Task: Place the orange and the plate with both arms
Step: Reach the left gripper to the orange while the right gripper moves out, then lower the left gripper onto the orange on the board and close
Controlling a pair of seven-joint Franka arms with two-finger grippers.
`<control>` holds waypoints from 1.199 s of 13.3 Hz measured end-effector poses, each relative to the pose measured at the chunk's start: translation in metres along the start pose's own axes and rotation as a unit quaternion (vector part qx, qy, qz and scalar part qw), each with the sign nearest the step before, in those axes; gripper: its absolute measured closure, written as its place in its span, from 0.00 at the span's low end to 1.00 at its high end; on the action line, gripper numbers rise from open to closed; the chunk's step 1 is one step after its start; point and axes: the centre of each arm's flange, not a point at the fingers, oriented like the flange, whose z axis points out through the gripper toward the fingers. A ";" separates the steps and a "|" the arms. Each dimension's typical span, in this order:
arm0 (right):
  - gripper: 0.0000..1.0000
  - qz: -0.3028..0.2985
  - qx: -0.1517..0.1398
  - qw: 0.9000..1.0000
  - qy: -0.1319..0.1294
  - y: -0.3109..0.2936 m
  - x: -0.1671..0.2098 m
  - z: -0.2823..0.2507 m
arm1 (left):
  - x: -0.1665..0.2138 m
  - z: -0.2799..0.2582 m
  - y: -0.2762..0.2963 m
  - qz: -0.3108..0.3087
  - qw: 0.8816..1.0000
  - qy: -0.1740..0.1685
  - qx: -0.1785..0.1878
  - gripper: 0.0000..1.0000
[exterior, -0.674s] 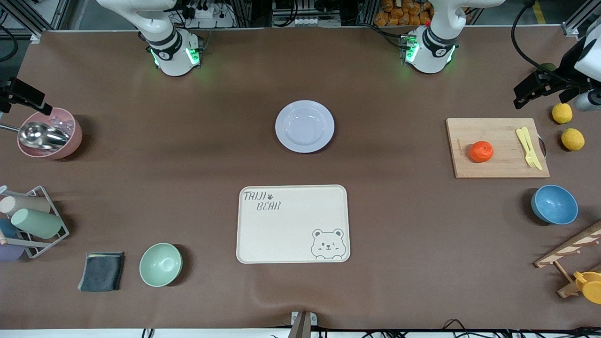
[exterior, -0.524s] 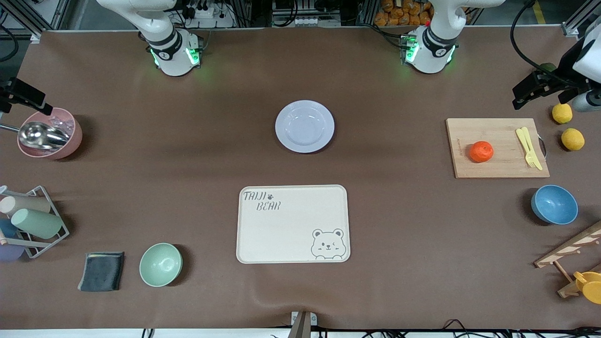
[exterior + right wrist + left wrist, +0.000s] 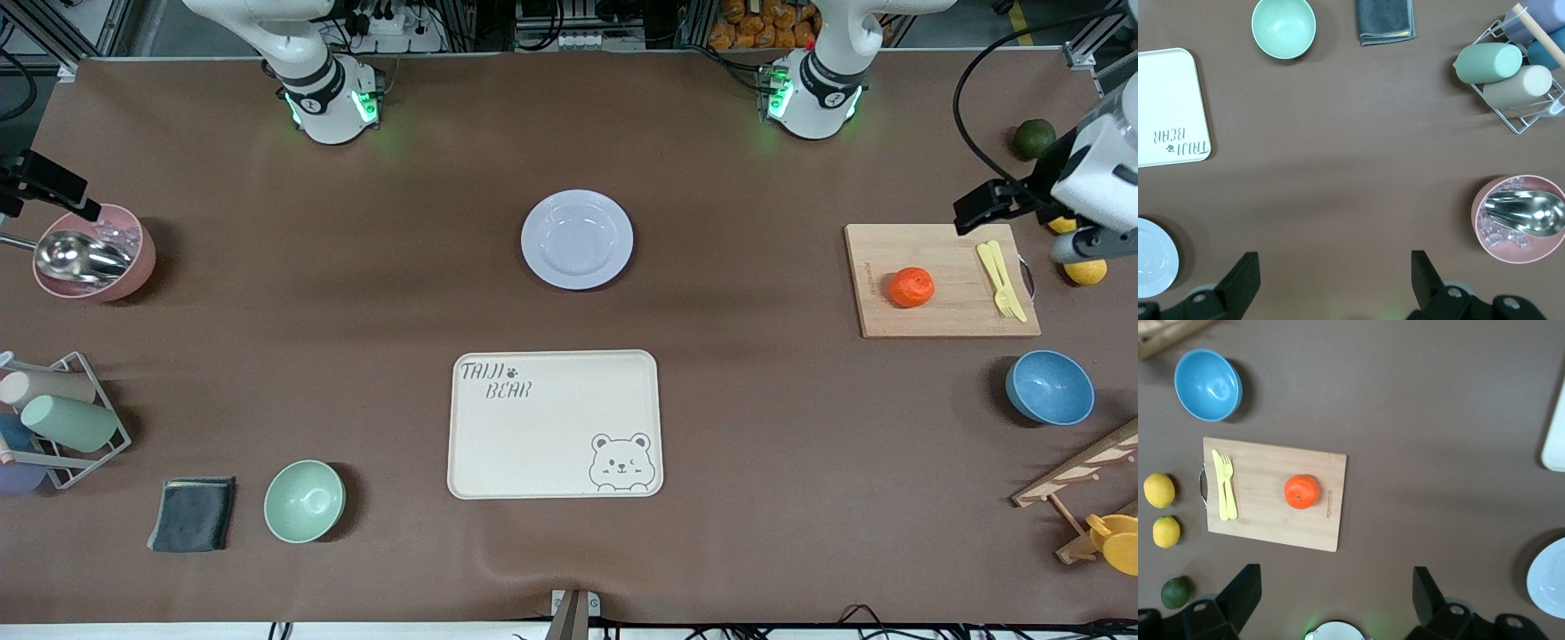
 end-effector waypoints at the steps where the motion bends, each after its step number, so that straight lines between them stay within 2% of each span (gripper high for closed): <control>1: 0.00 -0.004 -0.001 1.000 -0.002 -0.004 0.005 0.006 | 0.004 0.018 -0.004 0.000 1.000 -0.009 0.001 0.00; 4: 0.00 -0.033 -0.004 0.999 -0.033 -0.039 0.023 0.041 | 0.016 0.091 -0.027 -0.020 1.000 -0.010 -0.003 0.00; 8: 0.00 -0.091 -0.023 0.989 -0.118 -0.117 0.060 0.154 | -0.003 0.187 -0.048 -0.030 0.999 -0.001 -0.011 0.00; 12: 0.00 -0.105 -0.033 0.980 -0.165 -0.141 0.078 0.226 | -0.022 0.249 -0.074 -0.050 0.999 0.018 -0.011 0.00; 13: 0.00 -0.104 -0.024 0.979 -0.175 -0.145 0.079 0.236 | -0.023 0.262 -0.078 -0.047 0.999 0.022 -0.004 0.00; 16: 0.00 -0.083 0.047 0.970 -0.222 -0.151 0.073 0.264 | -0.017 0.291 -0.088 -0.041 0.999 0.025 0.012 0.00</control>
